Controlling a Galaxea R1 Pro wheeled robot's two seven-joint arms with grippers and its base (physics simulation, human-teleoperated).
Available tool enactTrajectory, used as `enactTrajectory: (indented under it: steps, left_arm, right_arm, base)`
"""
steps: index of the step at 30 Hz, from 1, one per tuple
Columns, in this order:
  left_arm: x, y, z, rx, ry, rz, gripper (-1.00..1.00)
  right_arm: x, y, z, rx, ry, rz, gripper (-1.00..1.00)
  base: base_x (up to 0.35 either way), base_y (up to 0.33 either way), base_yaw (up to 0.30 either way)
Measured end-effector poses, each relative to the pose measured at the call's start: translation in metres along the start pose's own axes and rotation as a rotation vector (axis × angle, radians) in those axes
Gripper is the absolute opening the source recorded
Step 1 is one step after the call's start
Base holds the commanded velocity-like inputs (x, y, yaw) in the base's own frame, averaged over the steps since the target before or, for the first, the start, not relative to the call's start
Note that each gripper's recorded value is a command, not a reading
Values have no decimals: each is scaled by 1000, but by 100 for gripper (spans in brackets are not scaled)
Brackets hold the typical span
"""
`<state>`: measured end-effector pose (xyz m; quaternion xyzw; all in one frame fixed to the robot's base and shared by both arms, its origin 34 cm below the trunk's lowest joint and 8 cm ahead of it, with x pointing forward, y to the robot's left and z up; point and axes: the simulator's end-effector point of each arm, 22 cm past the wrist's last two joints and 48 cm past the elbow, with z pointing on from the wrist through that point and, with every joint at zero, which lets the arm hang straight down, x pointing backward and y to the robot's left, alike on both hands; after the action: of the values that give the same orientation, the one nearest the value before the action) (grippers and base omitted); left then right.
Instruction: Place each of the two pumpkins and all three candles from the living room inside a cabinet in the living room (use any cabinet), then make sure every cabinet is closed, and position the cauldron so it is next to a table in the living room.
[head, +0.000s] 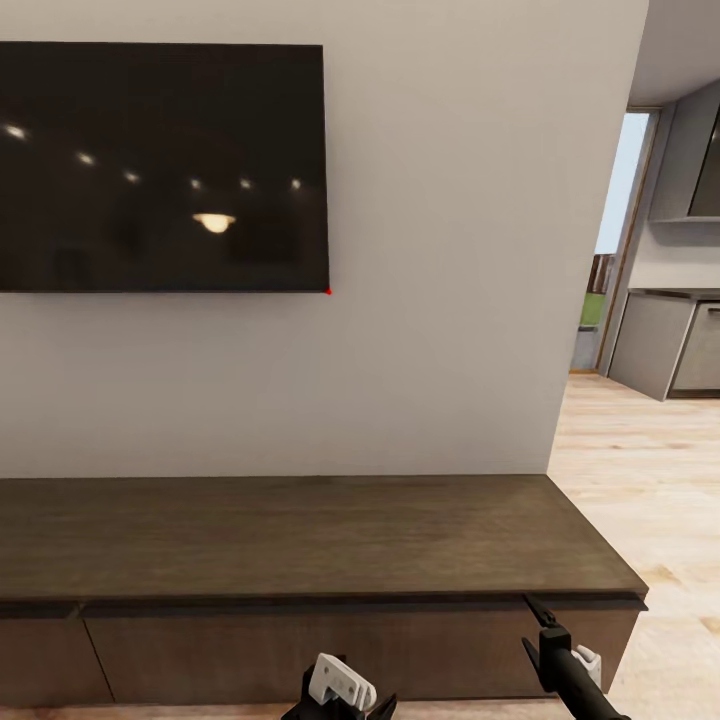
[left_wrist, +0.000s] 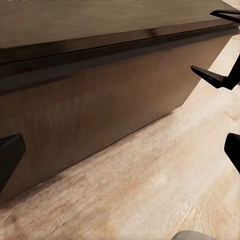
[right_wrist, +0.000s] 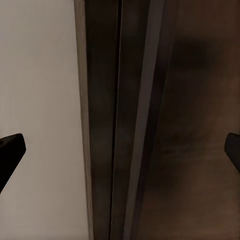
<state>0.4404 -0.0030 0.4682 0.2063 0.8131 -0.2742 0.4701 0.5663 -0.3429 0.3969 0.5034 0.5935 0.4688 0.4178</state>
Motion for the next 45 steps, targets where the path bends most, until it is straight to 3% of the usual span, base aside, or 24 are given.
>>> enactTrajectory:
  steps: [14,28,45]
  left_arm:
    - [6,1,2,1,12,-10,100]
    - [6,1,2,2,11,-10,100]
    - [12,3,5,0,25,-20,100]
  right_arm:
    - [0,-8,0,15,1,1,100]
    - [-3,9,-2,-60,4,-9,100]
    - [-4,1,-2,-45,3,-9,100]
  base:
    - [0,0,0]
    - [0,0,0]
    - [0,0,0]
